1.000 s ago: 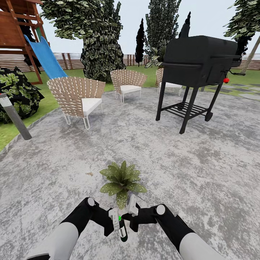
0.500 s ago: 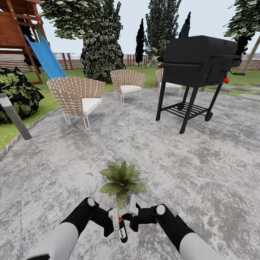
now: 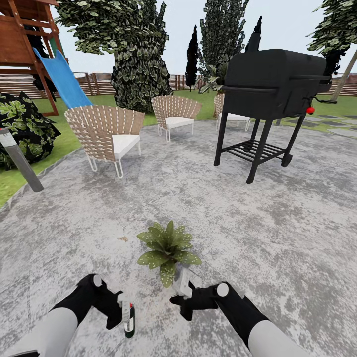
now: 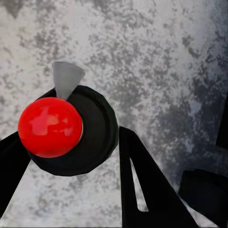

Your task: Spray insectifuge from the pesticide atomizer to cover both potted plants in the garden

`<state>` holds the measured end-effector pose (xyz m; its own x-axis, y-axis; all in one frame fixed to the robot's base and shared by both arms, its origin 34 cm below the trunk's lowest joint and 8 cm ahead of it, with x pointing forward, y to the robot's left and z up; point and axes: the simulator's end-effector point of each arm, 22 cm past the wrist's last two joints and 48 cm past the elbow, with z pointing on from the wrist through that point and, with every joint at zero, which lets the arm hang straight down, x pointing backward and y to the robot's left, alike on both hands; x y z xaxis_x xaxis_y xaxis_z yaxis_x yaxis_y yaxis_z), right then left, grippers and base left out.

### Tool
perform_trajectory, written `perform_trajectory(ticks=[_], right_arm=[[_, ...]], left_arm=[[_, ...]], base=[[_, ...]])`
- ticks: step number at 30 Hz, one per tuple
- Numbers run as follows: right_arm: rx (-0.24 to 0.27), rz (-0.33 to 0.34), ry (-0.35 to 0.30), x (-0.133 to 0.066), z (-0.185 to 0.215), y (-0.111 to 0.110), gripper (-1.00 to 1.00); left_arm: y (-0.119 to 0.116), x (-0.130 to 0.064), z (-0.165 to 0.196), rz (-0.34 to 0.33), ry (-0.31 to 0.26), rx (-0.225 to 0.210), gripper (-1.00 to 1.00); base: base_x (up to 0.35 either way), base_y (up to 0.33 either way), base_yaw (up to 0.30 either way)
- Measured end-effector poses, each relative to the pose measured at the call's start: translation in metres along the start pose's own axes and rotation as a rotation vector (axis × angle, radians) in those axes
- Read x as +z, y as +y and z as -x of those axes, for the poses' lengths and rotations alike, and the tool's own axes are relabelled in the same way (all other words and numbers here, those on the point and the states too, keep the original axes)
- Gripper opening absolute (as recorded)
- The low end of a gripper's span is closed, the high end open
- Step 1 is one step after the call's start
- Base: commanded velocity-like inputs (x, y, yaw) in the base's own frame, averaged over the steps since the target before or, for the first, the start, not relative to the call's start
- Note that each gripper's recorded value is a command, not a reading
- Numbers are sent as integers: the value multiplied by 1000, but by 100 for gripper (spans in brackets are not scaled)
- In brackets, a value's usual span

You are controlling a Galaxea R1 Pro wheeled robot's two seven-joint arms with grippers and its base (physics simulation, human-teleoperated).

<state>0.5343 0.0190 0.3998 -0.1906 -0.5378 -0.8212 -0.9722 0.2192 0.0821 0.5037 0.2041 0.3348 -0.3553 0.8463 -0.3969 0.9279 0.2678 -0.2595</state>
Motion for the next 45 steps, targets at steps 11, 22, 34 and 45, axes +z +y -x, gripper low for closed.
perform_trajectory(ticks=[11, 22, 34, 45], right_arm=[[31, -29, 80, -29, -50, -13, 100], [392, -621, 107, -84, -167, -81, 100], [509, -1085, 108, -157, -230, -83, 100], [676, -1181, 115, -174, -260, -67, 100]], left_arm=[[17, -19, -63, 72, 61, -80, -100], [17, 39, -82, 348, -148, -415, -100], [16, 41, -138, 693, -238, -734, -100], [-7, 55, -153, 685, -269, -920, -100]], base=[[0, 0, 0], [0, 0, 0], [0, 0, 0], [0, 0, -102]])
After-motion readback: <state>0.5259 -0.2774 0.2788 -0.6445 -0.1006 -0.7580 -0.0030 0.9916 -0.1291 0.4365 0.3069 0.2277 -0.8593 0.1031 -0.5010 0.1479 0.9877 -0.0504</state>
